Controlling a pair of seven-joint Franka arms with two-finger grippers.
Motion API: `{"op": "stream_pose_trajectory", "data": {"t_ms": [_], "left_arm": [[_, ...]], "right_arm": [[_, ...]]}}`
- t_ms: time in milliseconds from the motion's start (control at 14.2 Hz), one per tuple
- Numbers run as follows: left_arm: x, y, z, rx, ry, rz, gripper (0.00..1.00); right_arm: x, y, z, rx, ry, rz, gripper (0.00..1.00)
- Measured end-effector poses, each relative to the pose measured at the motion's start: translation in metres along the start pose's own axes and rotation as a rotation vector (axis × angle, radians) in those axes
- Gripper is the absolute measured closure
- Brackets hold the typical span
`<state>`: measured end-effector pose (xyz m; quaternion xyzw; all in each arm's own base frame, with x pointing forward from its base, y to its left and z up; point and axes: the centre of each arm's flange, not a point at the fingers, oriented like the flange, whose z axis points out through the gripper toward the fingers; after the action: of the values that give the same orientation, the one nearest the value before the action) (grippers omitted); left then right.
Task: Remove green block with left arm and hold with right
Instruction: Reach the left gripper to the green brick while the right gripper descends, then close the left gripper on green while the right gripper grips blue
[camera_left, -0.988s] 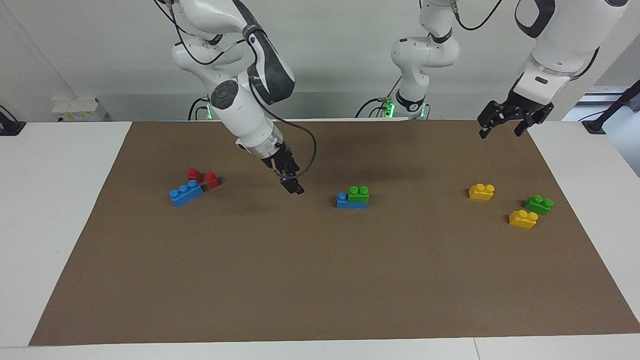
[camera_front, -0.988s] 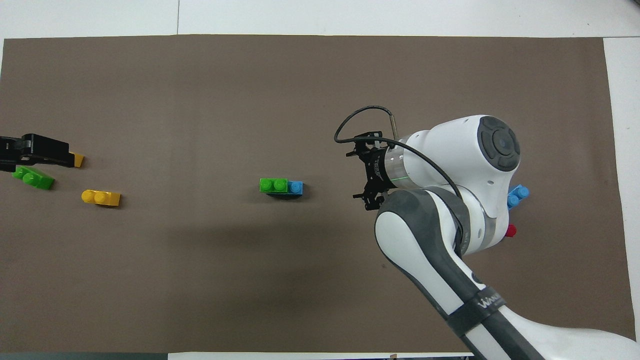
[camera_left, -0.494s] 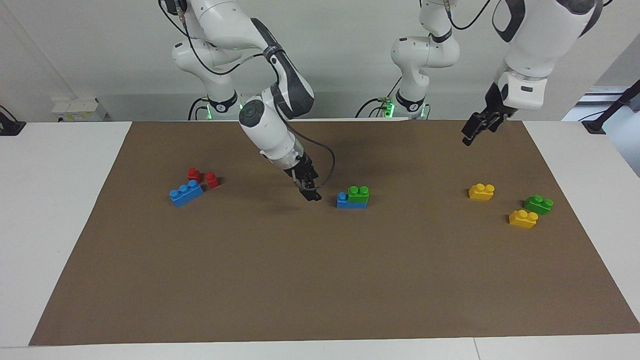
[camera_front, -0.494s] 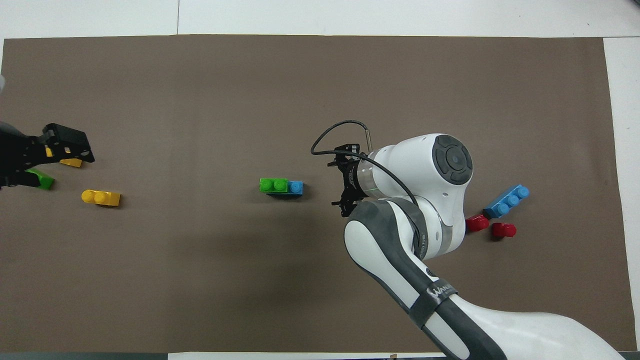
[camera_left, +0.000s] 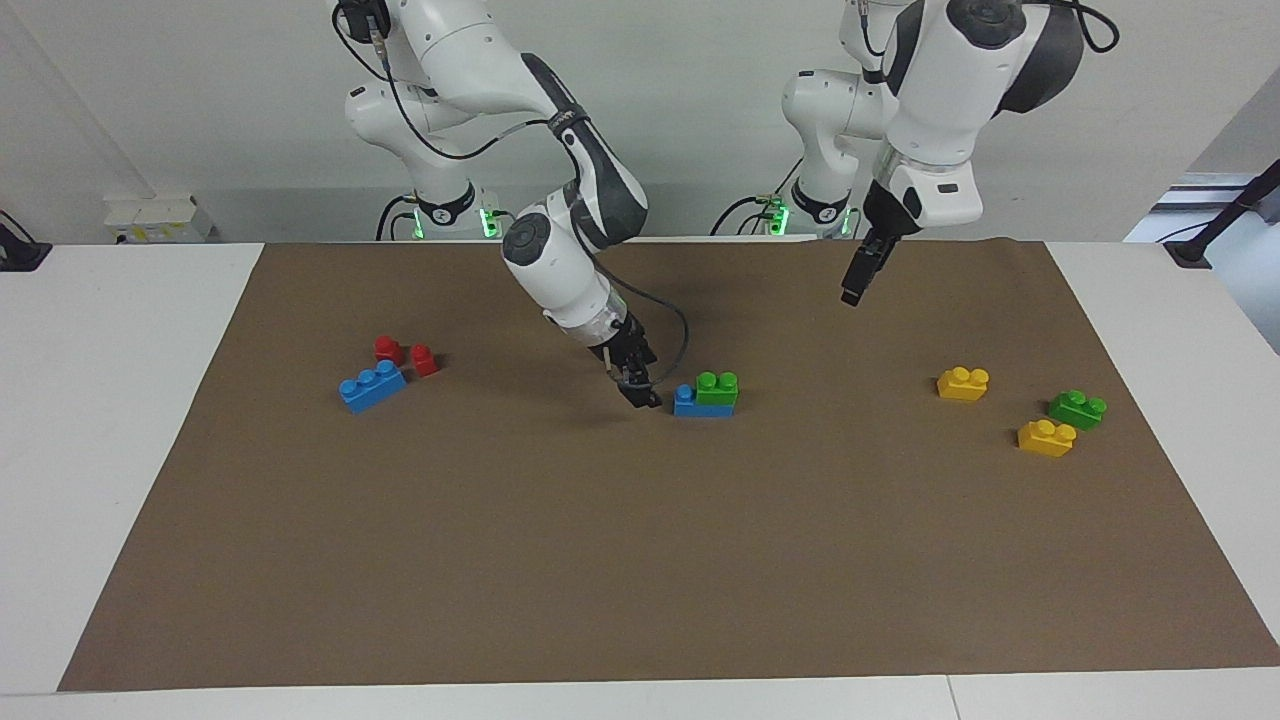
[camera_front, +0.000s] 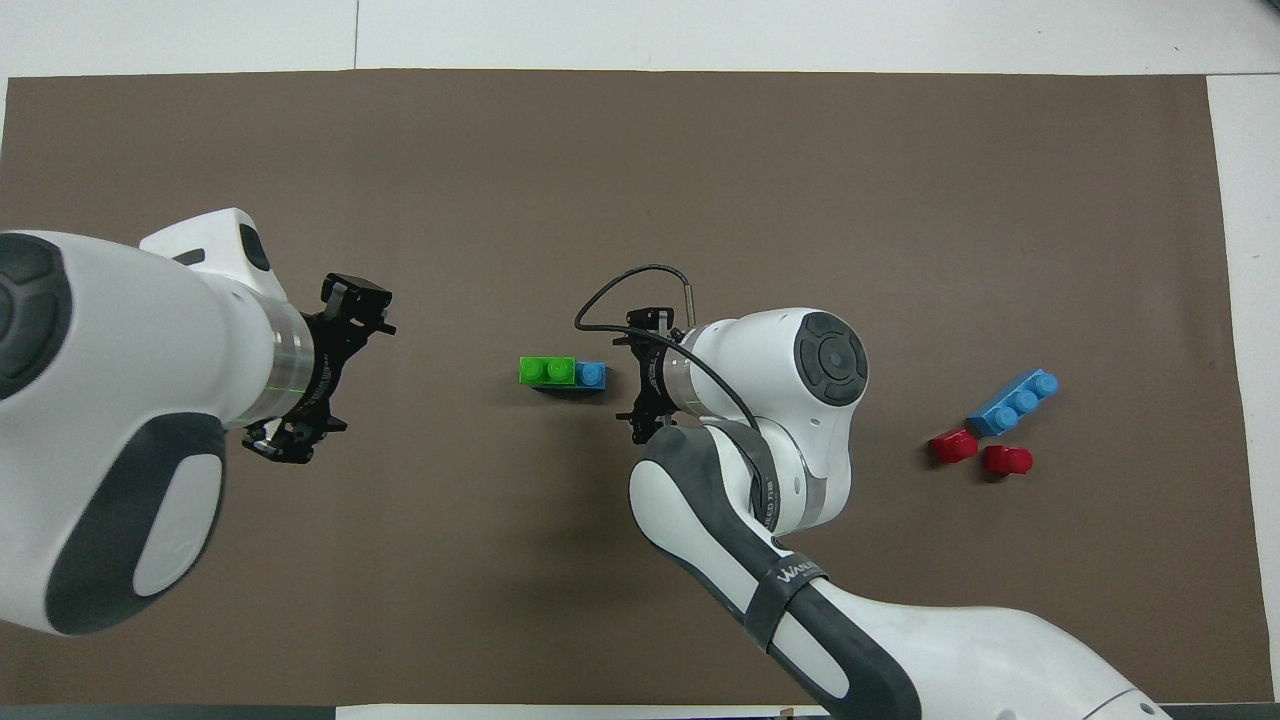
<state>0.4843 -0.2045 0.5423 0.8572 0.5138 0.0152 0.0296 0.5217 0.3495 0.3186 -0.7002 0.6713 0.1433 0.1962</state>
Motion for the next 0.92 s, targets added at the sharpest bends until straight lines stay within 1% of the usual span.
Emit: {"op": "stream_pose_trajectory", "data": {"t_ms": [282, 353, 424, 565, 635, 776, 918], "left_arm": [[-0.04, 0.004, 0.043, -0.025, -0.008, -0.291, 0.0], [-0.052, 0.008, 0.057, -0.026, -0.01, -0.34, 0.0], [-0.061, 0.013, 0.071, -0.029, -0.012, -0.378, 0.0], [-0.071, 0.024, 0.095, -0.037, -0.015, -0.439, 0.0], [-0.076, 0.029, 0.106, -0.045, -0.018, -0.459, 0.0], [-0.08, 0.037, 0.125, -0.052, -0.02, -0.485, 0.0], [-0.082, 0.041, 0.138, -0.057, -0.021, -0.494, 0.0]], "right_arm": [[0.001, 0.005, 0.025, 0.024, 0.008, 0.004, 0.1], [0.001, 0.006, 0.031, 0.027, 0.012, 0.002, 0.08], [0.001, 0.007, 0.036, 0.034, 0.014, 0.0, 0.1], [0.0, 0.009, 0.043, 0.045, 0.013, 0.004, 0.07], [-0.001, 0.01, 0.045, 0.047, 0.008, 0.013, 0.09], [-0.005, 0.013, 0.047, 0.045, 0.005, 0.011, 0.1], [-0.006, 0.014, 0.047, 0.05, 0.004, 0.009, 0.11]]}}
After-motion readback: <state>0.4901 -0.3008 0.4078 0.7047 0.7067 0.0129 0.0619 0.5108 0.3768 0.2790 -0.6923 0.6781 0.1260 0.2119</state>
